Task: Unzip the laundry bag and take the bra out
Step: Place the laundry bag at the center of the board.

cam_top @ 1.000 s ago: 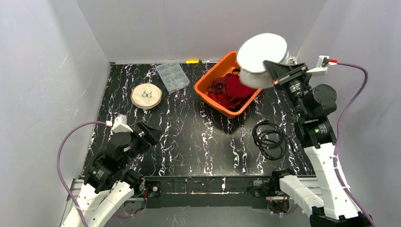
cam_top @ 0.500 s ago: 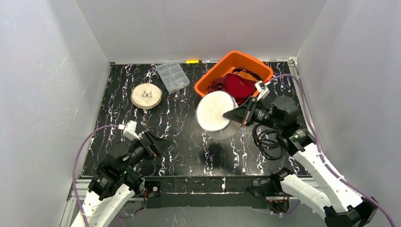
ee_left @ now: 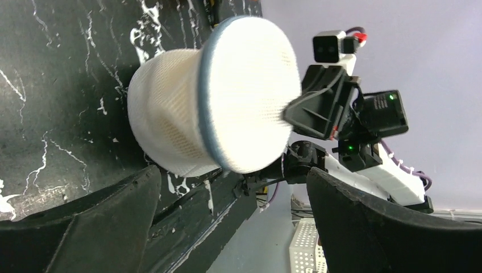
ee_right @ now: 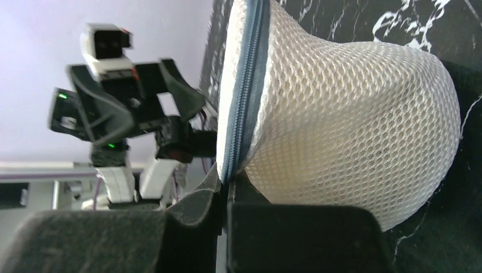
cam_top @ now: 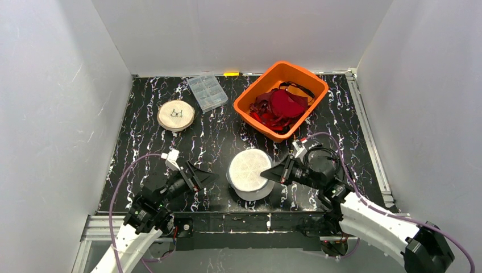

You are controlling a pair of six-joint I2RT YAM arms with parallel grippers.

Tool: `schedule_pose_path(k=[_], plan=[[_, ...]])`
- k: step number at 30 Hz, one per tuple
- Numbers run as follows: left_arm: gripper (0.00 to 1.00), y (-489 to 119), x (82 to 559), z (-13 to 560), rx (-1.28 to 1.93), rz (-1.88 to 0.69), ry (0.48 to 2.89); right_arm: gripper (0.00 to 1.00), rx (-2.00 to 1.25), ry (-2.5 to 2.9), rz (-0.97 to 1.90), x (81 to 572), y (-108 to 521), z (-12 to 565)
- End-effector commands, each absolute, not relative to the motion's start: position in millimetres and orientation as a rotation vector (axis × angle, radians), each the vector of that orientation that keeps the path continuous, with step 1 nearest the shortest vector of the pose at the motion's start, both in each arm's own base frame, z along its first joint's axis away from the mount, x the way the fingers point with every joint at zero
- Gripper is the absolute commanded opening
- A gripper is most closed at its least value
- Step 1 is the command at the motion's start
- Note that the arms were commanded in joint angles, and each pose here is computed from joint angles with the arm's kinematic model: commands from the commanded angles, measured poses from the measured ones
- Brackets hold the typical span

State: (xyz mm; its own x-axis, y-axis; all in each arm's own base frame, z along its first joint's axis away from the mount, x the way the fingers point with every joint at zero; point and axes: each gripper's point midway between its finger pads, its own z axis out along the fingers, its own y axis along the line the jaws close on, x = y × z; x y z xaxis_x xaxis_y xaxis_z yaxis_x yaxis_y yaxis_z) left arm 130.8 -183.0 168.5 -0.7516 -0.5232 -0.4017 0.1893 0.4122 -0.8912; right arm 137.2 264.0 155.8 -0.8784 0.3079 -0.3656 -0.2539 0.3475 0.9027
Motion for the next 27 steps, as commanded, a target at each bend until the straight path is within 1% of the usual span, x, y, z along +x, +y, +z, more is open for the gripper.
schedule_pose_path(k=[1, 7, 12, 18, 21, 27], plan=[[0.97, -196, 132, 165, -0.275, -1.496, 1.982, 0.01, 0.201, 1.798, 1.683, 157, 256, 213], [0.90, -203, 140, 151, -0.348, -1.509, 2.032, 0.01, 0.408, 1.785, 1.649, 168, 240, 188], [0.83, -208, 148, 153, -0.434, -1.510, 2.032, 0.01, 0.443, 1.822, 1.639, 168, 241, 175], [0.82, -227, 146, 149, -0.395, -1.426, 2.129, 0.01, 0.481, 1.836, 1.614, 171, 243, 164], [0.79, -240, 145, 144, -0.358, -1.395, 2.169, 0.01, 0.482, 1.849, 1.612, 171, 245, 161], [0.73, -260, 158, 144, -0.310, -1.384, 2.167, 0.01, 0.482, 1.871, 1.617, 168, 246, 158]])
